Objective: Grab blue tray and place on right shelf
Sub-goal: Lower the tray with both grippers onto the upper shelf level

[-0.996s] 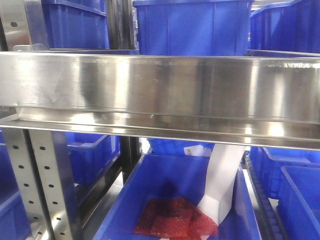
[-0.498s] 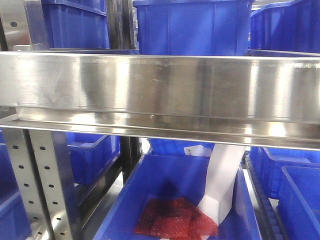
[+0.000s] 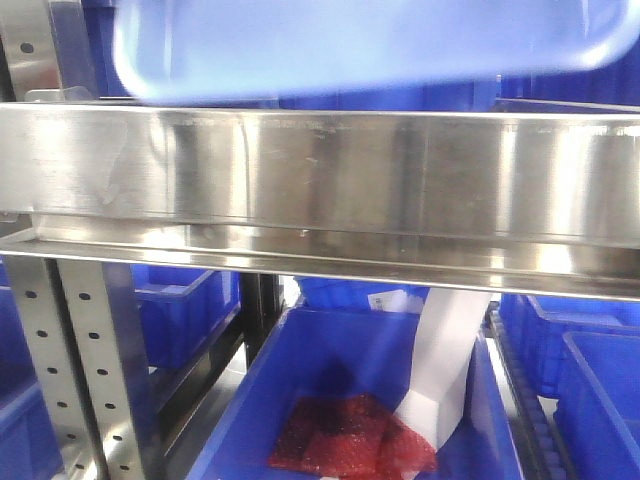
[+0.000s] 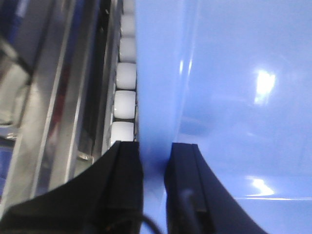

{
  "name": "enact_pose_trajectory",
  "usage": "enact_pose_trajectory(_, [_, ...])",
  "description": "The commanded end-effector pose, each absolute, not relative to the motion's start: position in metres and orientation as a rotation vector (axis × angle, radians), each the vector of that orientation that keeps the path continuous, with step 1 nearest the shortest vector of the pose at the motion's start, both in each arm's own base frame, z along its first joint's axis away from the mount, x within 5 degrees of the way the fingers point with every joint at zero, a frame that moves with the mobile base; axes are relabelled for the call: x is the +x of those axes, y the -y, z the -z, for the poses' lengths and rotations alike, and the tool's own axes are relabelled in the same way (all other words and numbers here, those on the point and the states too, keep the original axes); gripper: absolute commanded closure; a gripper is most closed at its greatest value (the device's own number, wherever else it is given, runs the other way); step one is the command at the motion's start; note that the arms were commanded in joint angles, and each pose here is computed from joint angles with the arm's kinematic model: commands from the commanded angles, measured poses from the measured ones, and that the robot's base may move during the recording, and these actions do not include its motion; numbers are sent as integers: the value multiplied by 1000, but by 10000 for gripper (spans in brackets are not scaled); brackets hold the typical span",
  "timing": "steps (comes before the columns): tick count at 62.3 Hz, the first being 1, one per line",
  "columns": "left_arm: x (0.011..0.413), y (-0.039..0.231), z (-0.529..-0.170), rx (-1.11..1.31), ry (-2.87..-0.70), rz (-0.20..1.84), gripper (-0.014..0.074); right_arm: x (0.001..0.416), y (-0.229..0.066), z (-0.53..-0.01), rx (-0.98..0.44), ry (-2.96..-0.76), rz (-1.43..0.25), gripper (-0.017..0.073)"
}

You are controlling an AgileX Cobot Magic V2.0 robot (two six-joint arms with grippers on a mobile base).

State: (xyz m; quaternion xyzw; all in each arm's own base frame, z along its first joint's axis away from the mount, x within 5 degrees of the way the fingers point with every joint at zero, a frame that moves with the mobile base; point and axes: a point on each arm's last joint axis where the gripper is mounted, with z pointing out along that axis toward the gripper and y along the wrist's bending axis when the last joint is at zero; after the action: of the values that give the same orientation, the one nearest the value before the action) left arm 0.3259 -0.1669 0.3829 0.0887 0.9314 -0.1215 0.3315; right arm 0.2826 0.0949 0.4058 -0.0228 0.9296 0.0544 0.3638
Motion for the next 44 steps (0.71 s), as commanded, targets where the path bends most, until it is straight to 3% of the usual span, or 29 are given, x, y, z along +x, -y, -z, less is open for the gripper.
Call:
enact_pose_trajectory(1, [328, 173, -411, 172, -2264, 497, 642, 291, -102, -418, -63, -2294, -247, 501])
enact_pose_trajectory(11, [341, 180, -396, 171, -2290, 491, 614, 309, -108, -397, -67, -2357, -227, 501])
enact_pose_trajectory(17, [348, 184, -386, 168, -2310, 492, 478, 319, -112, -384, -70, -2388, -216, 475])
enact_pose_trajectory(22, [349, 185, -384, 168, -2316, 490, 321, 322, -113, -380, -71, -2400, -212, 368])
enact_pose_trajectory(25, [350, 185, -384, 168, -2307, 490, 228, 323, -114, -379, -72, -2404, -211, 247])
enact_pose_trajectory(34, [352, 184, -386, 174, -2274, 474, 95, 325, -113, -380, -79, -2376, -202, -94])
enact_pose_trajectory(44, [353, 184, -387, 175, -2259, 473, 92, 325, -112, -380, -83, -2378, -188, -76])
